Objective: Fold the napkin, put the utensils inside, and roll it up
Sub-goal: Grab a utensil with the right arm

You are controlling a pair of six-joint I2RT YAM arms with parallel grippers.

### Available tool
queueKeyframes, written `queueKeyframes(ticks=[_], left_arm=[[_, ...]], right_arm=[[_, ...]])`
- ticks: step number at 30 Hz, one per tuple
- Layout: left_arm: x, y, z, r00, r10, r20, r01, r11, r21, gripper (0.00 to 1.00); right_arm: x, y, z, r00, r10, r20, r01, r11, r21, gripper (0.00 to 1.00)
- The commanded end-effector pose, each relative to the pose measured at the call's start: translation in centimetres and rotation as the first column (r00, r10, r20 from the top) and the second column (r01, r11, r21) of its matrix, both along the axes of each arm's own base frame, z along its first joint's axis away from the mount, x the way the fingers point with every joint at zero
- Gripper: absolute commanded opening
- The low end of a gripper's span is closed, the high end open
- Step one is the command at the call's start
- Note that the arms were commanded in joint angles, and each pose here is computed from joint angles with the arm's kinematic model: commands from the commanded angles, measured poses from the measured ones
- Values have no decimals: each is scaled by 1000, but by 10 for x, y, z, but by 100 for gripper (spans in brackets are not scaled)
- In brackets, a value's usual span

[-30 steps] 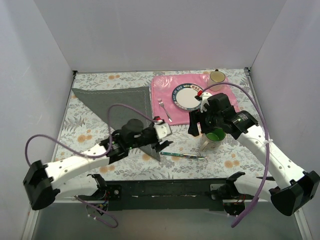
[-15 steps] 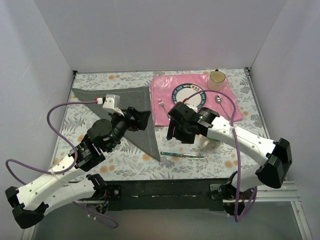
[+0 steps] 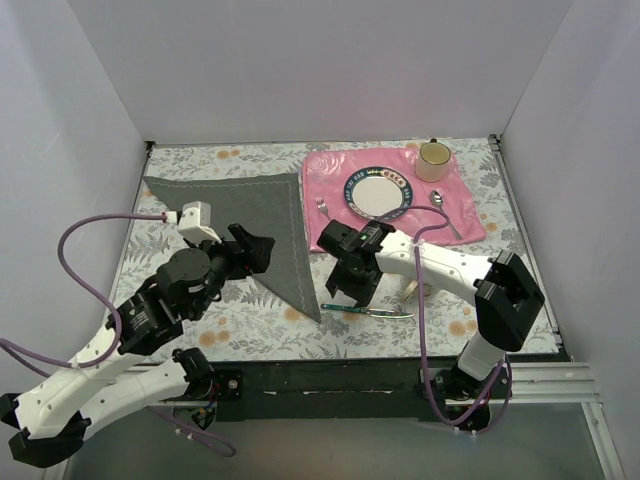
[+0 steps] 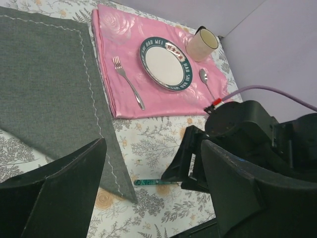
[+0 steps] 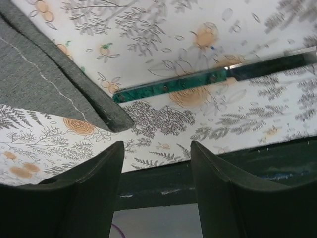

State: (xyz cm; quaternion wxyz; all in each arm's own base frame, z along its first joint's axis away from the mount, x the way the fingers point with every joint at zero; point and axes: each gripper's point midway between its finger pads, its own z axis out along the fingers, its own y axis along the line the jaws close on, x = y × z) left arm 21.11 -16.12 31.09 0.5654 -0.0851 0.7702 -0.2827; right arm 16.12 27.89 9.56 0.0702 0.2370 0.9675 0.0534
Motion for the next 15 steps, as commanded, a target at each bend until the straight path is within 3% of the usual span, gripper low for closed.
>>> queueKeyframes(ticks=[1, 2, 5, 6, 8, 9, 12, 13, 15], left_arm=[[-13, 26, 17, 998, 17, 56, -16, 1000, -8, 78], [-17, 31, 22, 997, 18, 75, -16, 1000, -25, 78], [-20, 38, 24, 994, 19, 105, -18, 1000, -13, 78], [-21, 40, 26, 993, 20, 116, -18, 1000, -14, 79], [-22, 43, 27, 992, 20, 124, -20, 1000, 1, 79], [-21, 43, 28, 992, 20, 126, -21, 1000, 5, 79], [-20, 42, 29, 991, 17, 133, -20, 1000, 21, 80], [-19, 41, 29, 991, 14, 132, -18, 999, 27, 80], [-19, 40, 29, 992, 14, 129, -18, 999, 29, 80]], right_arm=[[27, 23, 2, 919, 353, 175, -357, 934, -7, 66], [32, 26, -1, 815, 533, 226, -534, 843, -61, 67], [24, 19, -12, 617, 752, 230, -741, 654, -150, 64], [19, 30, -10, 428, 865, 262, -860, 479, -176, 62], [10, 33, -7, 250, 928, 275, -928, 311, -206, 63], [5, 31, -9, 124, 961, 249, -953, 185, -241, 63], [11, 26, -13, -14, 985, 171, -956, 37, -292, 64], [13, 20, -16, -91, 988, 121, -951, -51, -305, 64], [15, 12, -26, -159, 985, 69, -941, -130, -313, 65]])
